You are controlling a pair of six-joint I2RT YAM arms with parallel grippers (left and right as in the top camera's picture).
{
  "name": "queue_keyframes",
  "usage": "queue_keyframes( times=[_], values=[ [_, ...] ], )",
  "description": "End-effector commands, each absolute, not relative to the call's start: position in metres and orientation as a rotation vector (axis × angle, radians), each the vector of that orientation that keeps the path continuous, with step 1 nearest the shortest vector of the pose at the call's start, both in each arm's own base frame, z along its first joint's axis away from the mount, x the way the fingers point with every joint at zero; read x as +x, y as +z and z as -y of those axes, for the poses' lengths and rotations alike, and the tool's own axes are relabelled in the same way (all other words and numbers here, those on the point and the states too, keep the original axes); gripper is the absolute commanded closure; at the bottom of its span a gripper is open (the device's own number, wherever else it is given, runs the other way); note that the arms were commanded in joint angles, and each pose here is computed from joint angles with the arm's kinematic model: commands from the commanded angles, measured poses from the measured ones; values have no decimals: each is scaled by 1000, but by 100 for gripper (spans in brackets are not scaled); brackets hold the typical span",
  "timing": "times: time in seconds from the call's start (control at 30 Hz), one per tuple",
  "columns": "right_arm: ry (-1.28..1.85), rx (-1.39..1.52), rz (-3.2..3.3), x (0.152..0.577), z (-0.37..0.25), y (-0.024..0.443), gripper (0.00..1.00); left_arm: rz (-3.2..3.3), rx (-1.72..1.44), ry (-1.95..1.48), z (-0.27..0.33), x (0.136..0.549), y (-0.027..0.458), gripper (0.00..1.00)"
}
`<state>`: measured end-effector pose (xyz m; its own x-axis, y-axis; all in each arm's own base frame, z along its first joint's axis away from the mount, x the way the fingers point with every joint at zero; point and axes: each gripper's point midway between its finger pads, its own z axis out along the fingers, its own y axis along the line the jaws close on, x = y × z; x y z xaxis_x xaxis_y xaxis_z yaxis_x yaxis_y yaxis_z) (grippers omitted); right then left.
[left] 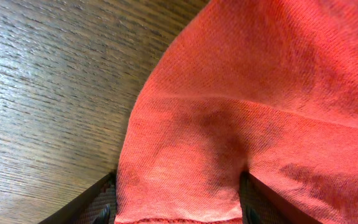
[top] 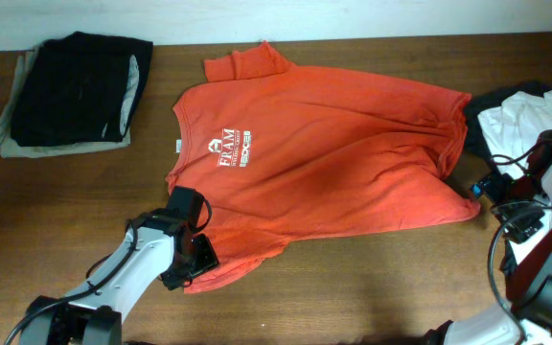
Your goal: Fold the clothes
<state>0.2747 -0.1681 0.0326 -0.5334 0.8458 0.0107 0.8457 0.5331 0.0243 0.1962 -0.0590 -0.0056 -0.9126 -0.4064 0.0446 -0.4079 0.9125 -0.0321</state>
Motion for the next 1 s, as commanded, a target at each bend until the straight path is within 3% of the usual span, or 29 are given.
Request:
queue_keyframes(
  times=[0.0,0.27,0.7,0.87,0.97],
  values=[
    [153,1498,-2783,282,159,14,13,3009,628,97,63,188,-14,37],
    [168,1487,-2777,286,159,12,42,3009,627,97,63,188,-14,38],
    [295,1463,-2728,296,147,-1,43,3003,627,100,63,187,-14,37],
    [313,1469,-2725,296,145,-1,62,2998,626,103,64,186,-14,37],
    [312,1467,-2723,296,146,-1,87,2983,624,131,67,184,-13,37]
  ],
)
